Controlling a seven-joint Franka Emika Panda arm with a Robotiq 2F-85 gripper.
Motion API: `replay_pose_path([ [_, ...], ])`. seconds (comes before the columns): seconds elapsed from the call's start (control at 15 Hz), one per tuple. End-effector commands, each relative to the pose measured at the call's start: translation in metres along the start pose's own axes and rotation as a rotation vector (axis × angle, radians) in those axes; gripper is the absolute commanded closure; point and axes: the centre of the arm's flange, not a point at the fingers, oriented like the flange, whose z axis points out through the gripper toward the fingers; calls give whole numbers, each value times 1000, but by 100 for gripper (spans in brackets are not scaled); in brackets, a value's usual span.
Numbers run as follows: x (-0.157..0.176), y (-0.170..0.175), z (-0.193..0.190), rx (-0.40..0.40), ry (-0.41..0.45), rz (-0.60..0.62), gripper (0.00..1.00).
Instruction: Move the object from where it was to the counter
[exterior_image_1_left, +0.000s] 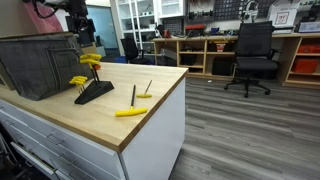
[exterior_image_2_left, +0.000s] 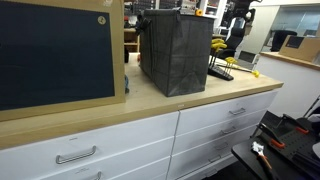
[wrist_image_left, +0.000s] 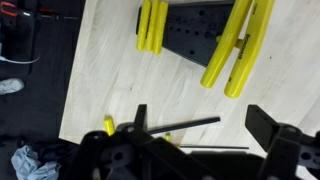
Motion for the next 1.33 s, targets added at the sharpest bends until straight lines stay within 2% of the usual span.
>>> replay_pose_path([
  [0.0, -8, -20, 4, 29, 23, 106, 0],
  [0.53, -31, -44, 33, 41, 92, 180, 0],
  [0.93, -45, -61, 62, 11, 80, 209, 0],
  [1.27, -66, -78, 55, 45, 81, 195, 0],
])
